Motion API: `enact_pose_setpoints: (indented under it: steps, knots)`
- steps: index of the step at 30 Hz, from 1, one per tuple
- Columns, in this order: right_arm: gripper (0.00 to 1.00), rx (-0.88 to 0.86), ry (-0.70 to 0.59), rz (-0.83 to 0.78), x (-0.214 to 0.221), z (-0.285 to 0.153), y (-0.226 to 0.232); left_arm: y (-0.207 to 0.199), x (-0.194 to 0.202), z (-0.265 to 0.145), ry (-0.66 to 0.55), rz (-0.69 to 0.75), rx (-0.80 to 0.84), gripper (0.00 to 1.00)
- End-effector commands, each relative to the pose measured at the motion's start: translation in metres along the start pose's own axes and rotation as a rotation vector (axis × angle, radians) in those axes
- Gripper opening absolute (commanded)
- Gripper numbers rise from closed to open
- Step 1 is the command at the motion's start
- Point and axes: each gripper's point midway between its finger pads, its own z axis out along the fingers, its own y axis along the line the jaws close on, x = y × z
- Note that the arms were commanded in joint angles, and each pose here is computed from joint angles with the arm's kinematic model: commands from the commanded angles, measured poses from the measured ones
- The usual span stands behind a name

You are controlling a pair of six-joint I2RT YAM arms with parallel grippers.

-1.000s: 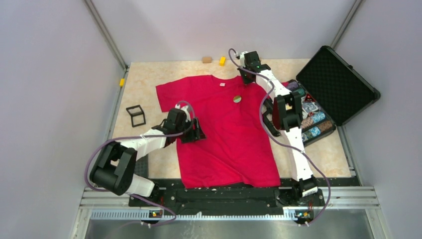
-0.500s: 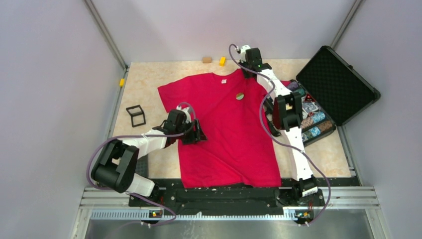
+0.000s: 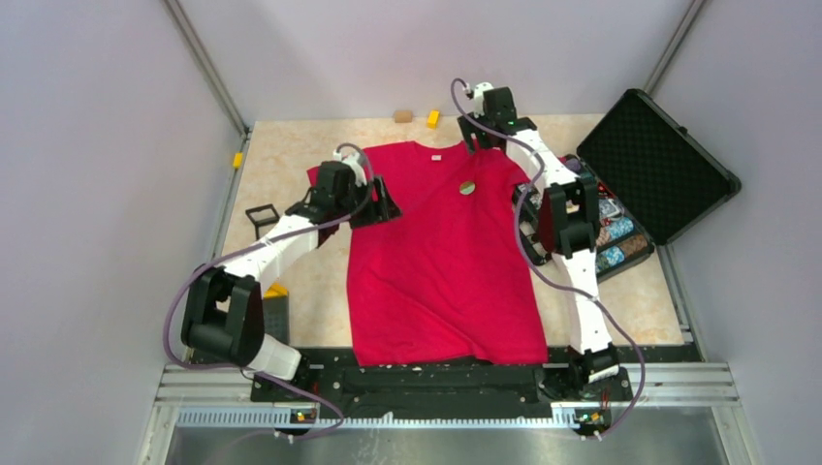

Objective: Pin the brooch onto the clothing

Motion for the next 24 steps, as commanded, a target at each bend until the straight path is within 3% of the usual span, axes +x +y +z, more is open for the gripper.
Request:
enact_pose_setpoints:
  steps: [1,5,10,17,24]
  knots:
    - [0.78,0.067,-0.137,0.108,-0.071,-0.092,-0.022,0.023,-0.066,0.004,-0.129,0.010,-0.080,0.73]
    - [0.78,0.151,-0.066,0.202,-0.040,-0.124,-0.030,0.056,-0.111,0.019,-0.181,-0.054,-0.127,0.73]
    - [0.78,0.289,0.010,0.245,0.004,-0.154,-0.045,0.107,-0.139,0.040,-0.198,-0.114,-0.199,0.72]
    - [0.77,0.390,0.104,0.277,0.049,-0.172,-0.067,0.160,-0.138,0.062,-0.150,-0.199,-0.235,0.71]
    - [0.70,0.334,0.147,0.348,0.070,-0.159,-0.075,0.170,-0.129,0.067,-0.125,-0.221,-0.232,0.71]
